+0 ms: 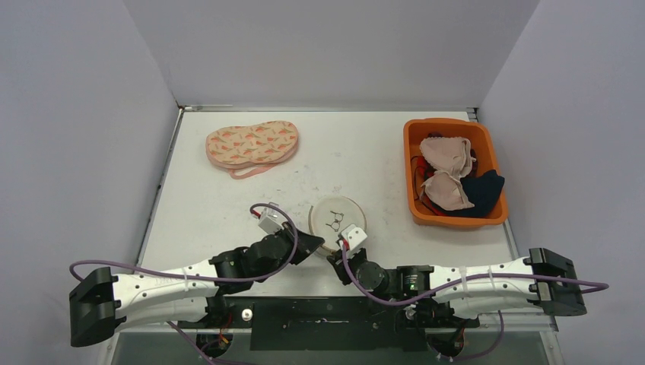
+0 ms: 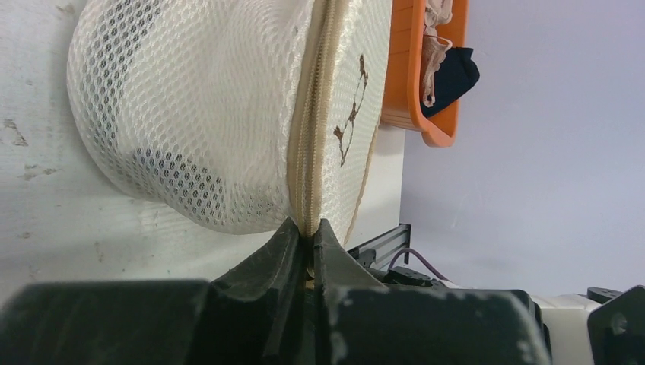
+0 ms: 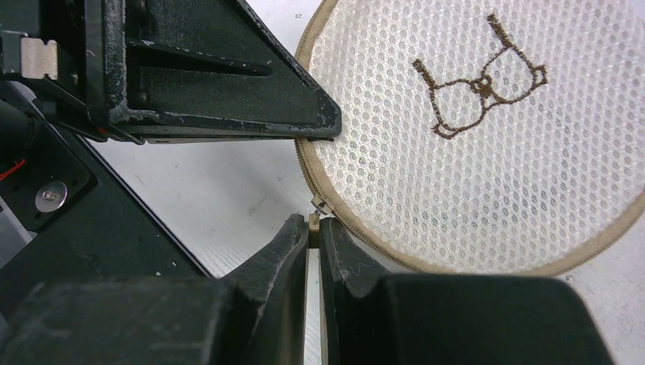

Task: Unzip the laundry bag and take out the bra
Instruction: Unzip the laundry bag at the center of the board.

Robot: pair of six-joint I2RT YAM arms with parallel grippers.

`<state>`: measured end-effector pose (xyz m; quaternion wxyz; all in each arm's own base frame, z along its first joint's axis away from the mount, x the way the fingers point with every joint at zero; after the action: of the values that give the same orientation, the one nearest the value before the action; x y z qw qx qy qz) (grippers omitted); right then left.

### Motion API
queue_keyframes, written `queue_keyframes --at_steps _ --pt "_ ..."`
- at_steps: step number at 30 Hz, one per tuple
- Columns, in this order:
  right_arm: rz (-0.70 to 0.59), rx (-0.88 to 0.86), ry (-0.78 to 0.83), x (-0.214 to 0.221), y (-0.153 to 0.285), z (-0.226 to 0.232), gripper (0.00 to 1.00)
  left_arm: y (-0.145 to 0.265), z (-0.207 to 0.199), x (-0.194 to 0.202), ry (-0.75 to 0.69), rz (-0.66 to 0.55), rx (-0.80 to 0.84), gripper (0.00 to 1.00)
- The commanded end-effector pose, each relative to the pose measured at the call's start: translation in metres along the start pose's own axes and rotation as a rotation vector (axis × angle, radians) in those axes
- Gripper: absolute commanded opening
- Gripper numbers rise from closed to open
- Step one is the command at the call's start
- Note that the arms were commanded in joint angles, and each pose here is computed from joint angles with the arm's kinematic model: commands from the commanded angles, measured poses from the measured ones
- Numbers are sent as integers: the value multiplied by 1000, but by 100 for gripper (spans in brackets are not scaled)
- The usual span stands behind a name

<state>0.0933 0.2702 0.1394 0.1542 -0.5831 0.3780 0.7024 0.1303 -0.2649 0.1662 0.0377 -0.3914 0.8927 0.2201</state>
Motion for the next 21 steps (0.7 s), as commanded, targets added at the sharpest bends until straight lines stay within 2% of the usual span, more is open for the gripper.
queue_keyframes --at_steps 1,10,13,21 --pt "-53 19 -19 -23 3 1 5 3 -14 -14 29 -54 35 0" --pt "-40 143 12 -21 16 -26 5 10 -12 -25 10 -51 51 0" --pt "-41 173 12 -23 23 -35 5 10 -10 -23 -17 5 51 0" --pt "-50 93 5 -22 26 -27 5 11 -4 -37 -145 168 89 0"
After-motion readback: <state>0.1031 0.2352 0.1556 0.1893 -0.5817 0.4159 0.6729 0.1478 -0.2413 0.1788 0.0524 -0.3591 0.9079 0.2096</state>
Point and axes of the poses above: each gripper's point midway between its finger pads, its own y axis back along the fingers, its own z axis along the line the jaws close on, x = y × z, the point moved 4 cm from there along y, back along the fingers, and after that the axes turned 5 degrees about y, right-handed, at the moved point
